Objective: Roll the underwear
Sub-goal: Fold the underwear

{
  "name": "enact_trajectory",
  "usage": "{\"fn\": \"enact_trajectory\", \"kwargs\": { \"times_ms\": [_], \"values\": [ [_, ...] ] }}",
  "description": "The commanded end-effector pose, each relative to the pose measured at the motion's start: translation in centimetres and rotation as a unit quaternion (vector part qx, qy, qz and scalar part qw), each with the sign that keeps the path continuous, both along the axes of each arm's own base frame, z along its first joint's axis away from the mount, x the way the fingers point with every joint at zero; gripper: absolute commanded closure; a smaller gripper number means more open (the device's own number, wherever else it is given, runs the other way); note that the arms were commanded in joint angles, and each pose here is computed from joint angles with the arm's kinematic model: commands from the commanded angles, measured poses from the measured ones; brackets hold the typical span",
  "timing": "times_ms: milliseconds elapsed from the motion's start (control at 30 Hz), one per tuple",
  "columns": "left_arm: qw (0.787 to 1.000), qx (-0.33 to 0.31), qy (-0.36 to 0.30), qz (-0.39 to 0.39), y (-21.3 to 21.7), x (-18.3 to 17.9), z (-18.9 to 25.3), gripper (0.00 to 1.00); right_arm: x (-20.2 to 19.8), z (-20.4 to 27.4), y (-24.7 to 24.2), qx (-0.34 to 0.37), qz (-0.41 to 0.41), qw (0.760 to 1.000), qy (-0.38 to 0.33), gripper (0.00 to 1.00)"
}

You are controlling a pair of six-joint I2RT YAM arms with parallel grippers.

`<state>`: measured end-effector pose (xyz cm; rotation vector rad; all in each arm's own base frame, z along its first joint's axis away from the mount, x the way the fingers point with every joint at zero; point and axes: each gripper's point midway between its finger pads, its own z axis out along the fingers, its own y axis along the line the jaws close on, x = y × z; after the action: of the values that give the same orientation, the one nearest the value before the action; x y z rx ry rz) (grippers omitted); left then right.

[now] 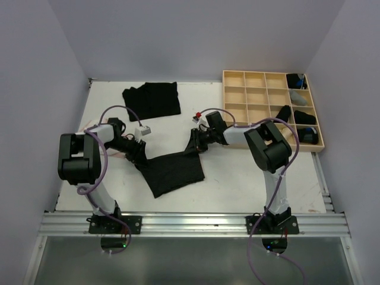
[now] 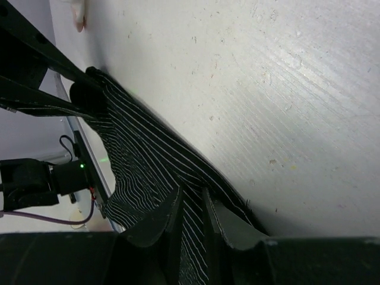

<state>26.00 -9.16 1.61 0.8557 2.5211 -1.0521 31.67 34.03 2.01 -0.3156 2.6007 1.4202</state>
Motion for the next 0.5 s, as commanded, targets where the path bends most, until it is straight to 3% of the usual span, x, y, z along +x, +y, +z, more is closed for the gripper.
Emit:
{"fn": "enact_trajectory", "kwargs": {
  "times_ms": [0, 133, 233, 467],
  "values": [
    [0.992, 0.092, -0.064, -0.056, 3.6, 1.5, -1.8, 0.6, 2.2, 3.3, -1.2, -0.011, -0.001, 0.997, -0.073, 0.75],
    [0.981, 0.032, -0.164, -0.099, 1.6, 2.2, 5.7, 0.53, 1.1, 9.9, -0.9, 0.034, 0.019, 0.993, -0.109, 0.72],
    [0.975, 0.022, -0.196, -0.102, 1.2, 2.1, 8.2, 0.53, -0.6, 12.1, -1.1, 0.051, 0.033, 0.992, -0.113, 0.71],
    [0.989, -0.009, -0.113, -0.095, 0.5, -1.5, 5.0, 0.62, -3.6, 7.7, -0.7, 0.05, 0.048, 0.997, -0.039, 0.72]
  ]
}}
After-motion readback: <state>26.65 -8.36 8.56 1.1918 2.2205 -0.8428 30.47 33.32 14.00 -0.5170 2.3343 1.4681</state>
